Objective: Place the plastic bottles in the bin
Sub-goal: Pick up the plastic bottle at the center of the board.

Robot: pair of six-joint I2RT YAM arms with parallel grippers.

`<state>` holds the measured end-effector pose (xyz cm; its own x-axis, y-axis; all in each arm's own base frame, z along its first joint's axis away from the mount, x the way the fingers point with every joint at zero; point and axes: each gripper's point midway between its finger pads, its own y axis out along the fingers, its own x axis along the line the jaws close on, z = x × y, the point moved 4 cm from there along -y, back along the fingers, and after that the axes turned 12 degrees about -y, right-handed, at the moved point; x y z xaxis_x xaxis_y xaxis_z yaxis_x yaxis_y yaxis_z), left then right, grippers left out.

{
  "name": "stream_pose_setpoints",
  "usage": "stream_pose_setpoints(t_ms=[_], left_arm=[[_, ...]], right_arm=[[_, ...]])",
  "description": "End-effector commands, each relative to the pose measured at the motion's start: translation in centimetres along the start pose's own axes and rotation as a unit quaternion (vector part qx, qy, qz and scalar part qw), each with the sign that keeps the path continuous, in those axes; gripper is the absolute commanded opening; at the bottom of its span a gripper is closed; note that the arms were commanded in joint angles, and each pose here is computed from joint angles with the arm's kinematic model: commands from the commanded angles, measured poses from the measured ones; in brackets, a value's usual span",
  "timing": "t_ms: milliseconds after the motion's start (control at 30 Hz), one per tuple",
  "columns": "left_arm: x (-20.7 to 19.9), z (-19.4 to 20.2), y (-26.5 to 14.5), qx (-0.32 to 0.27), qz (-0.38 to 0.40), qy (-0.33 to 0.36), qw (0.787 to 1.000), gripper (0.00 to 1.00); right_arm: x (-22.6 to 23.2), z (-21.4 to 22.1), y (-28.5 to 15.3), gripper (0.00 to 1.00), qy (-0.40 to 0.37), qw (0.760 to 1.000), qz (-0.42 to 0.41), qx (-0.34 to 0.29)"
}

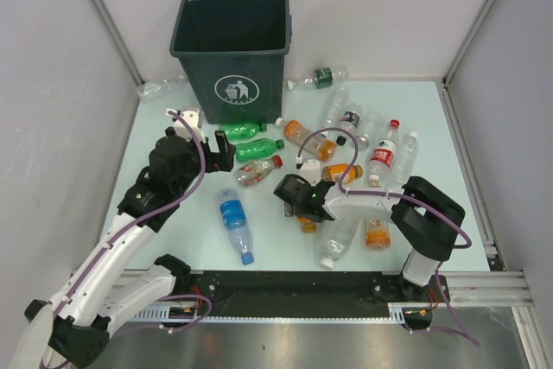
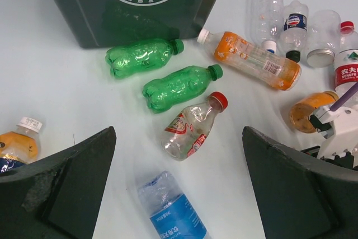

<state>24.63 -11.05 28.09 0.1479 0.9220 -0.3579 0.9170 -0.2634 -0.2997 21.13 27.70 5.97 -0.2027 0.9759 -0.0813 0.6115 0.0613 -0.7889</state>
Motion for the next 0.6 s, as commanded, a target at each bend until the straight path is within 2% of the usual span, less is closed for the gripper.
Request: stream_pose_setpoints(t_ms=[0,233,267,300,567], left_arm=[[-0.3,-0.1,-0.2,0.002,0.009,-0.012,1.000,1.00],[-0.4,-0.4,-0.7,-0.009,0.013,-0.017,1.000,1.00],[-0.4,-0.5,-0.6,-0.014,0.015,-0.020,1.000,1.00],[-0.5,-0.7,-0.8,-0.021,0.018,-0.022,0.999,1.00],[0.1,-0.8,-0.7,-0.049,0.012,-0.023,0.998,1.00]], right_arm=[[0.4,-1.2,-0.2,0.72,0.006,1.000,0.011,-0.020],[0.5,-2.1,-0.9,0.48,0.004,0.999,0.012,-0.038],[0.6,-2.3,-1.2,0.40,0.005,0.999,0.007,-0.042],[0.6,-2.5,-1.4,0.36,0.003,0.999,0.003,-0.045],[1.3,-6.3,-5.7,0.33,0.012,0.992,-0.060,-0.110]])
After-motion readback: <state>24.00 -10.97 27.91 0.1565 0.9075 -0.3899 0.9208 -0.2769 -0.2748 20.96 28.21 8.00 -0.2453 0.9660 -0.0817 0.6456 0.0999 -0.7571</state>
